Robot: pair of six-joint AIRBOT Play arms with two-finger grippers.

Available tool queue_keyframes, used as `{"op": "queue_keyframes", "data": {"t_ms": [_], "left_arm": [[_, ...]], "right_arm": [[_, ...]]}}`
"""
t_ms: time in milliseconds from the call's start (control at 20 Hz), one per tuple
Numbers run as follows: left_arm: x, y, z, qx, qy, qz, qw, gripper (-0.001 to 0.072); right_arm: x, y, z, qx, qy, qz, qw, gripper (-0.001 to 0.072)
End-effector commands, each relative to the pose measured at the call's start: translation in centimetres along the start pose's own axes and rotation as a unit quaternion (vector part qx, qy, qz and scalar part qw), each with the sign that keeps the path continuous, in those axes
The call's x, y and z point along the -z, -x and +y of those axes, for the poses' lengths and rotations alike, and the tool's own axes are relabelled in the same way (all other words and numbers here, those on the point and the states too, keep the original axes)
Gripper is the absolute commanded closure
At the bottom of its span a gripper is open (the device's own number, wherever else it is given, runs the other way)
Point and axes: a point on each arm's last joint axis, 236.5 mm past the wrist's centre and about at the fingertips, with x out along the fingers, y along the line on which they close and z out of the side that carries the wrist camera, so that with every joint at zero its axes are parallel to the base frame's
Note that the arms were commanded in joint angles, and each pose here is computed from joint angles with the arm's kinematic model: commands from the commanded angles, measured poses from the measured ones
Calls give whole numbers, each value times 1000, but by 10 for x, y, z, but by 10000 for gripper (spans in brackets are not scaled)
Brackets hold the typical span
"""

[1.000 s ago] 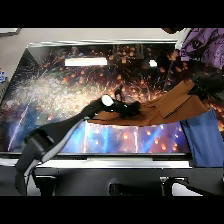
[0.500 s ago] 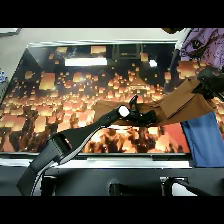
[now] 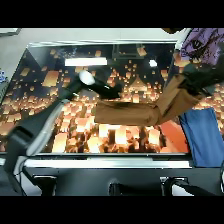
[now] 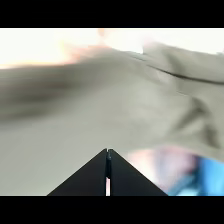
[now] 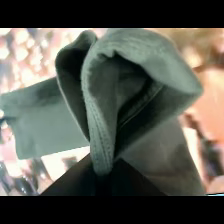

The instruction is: Fold the clothes and pants, and hang the long-sleeved shirts on hangers.

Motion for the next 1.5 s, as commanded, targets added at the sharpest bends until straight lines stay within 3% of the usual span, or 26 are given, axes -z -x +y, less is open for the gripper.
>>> {"op": "queue_keyframes", "data": {"t_ms": [0,200,400,1250,1300,1400,1450], "left_arm": [[-20,130,102,-155,-5,-19,988,695],[-36,238,152,-189,31,-91,977,694],[-41,292,179,-199,68,-140,968,694],[-36,299,191,-205,85,-133,966,694],[-36,299,191,-205,85,-133,966,693],[-36,299,191,-205,85,-133,966,693],[-36,299,191,-205,85,-133,966,693]], "right_arm": [[28,-30,47,8,17,15,1000,685],[71,-80,94,29,46,44,998,685],[104,-130,126,26,46,71,996,685],[144,-249,207,-76,-28,96,992,678],[141,-252,215,-95,-37,91,991,601],[137,-245,241,-150,-34,85,984,552],[137,-236,252,-176,-21,85,981,447]]}}
